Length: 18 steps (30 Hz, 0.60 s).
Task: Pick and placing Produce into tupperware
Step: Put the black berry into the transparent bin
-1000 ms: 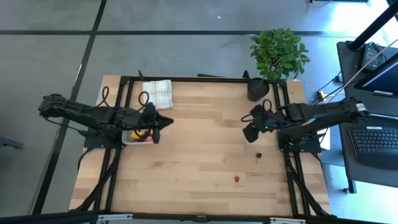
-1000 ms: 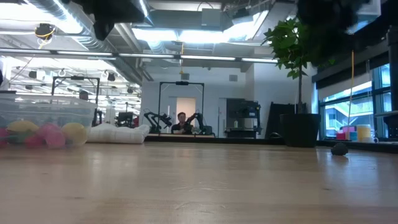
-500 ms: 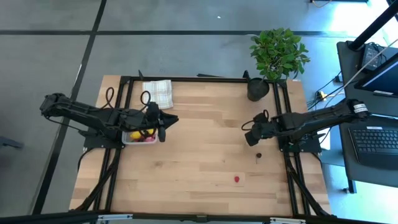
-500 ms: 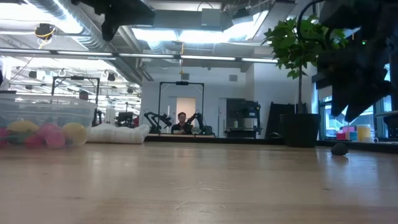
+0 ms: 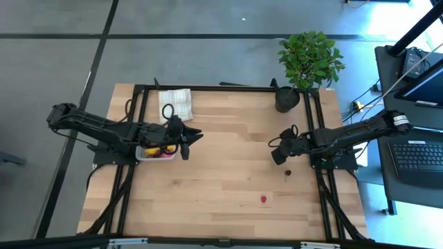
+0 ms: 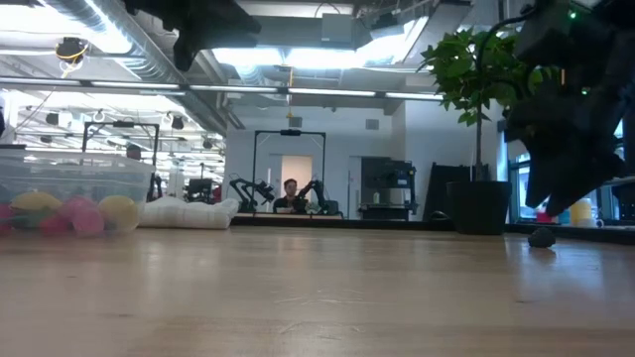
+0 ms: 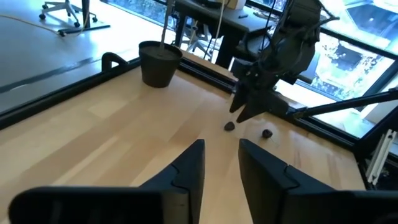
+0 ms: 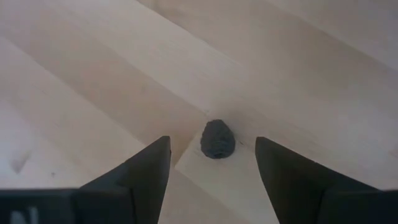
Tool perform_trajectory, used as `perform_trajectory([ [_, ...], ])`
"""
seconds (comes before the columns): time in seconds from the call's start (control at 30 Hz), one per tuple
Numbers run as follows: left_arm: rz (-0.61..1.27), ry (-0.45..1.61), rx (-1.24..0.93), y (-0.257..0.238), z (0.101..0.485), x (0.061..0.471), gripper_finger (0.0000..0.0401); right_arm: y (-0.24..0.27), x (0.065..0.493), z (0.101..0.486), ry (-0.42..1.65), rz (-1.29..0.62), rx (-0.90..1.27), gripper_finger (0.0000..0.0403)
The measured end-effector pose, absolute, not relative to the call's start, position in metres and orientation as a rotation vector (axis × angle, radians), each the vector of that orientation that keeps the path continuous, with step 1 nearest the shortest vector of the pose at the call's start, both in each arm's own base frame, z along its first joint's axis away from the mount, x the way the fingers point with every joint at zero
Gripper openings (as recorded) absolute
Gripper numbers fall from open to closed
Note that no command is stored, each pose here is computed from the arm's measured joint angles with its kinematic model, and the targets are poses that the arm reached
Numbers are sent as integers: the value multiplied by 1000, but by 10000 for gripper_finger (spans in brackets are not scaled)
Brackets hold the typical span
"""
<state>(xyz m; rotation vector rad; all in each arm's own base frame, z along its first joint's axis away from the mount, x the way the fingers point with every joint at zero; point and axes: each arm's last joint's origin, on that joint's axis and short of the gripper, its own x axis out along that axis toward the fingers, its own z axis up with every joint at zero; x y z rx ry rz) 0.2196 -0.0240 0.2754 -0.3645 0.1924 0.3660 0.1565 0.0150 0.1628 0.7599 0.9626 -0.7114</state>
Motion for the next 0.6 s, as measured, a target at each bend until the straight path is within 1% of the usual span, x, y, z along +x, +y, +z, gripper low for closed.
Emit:
perform_trajectory([
  [0.27, 366, 186, -366, -24, 276, 220, 98, 15, 154, 156, 969, -700, 741, 237],
  [0.6, 365, 186, -367, -24, 276, 220, 78, 15, 154, 142, 935, -647, 719, 237],
])
